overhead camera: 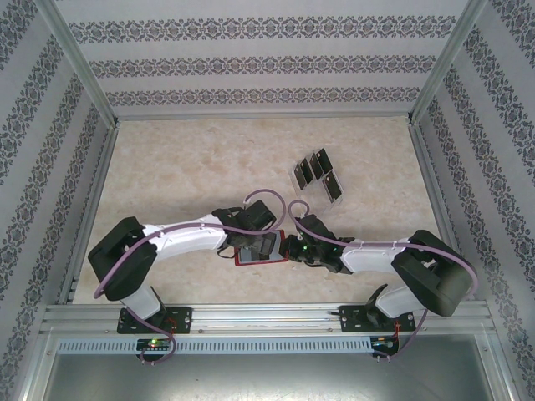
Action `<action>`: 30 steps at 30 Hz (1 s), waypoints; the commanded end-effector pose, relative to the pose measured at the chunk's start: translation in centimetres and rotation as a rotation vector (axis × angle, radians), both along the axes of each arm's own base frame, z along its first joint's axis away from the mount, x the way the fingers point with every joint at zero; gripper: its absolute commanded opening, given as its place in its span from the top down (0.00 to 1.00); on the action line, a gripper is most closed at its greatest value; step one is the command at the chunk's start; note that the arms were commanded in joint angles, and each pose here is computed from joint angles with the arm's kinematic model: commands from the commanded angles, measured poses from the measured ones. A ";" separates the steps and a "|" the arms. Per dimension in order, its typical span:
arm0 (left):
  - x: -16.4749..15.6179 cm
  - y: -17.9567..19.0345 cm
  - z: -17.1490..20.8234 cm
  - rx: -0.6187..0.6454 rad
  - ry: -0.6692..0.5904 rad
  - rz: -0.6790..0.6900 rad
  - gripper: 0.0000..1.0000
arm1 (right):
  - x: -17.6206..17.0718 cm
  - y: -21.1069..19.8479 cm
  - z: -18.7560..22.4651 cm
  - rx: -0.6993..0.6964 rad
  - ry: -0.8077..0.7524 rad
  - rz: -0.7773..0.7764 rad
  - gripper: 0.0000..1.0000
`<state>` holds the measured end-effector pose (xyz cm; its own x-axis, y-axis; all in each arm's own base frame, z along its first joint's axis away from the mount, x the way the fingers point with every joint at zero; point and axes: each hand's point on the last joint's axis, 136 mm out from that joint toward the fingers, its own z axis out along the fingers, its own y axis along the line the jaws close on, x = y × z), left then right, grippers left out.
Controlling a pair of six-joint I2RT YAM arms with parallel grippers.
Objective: Put the credit cards into the card holder
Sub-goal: Insert the credit card into the card slot.
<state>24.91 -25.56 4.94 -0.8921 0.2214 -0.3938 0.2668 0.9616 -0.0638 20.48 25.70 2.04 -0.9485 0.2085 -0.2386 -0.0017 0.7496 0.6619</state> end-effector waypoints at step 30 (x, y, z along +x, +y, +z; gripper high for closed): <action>-0.4 1.5 -2.3 0.151 0.010 0.031 0.00 | 0.2 -0.8 -1.1 -0.024 0.007 -0.038 1.00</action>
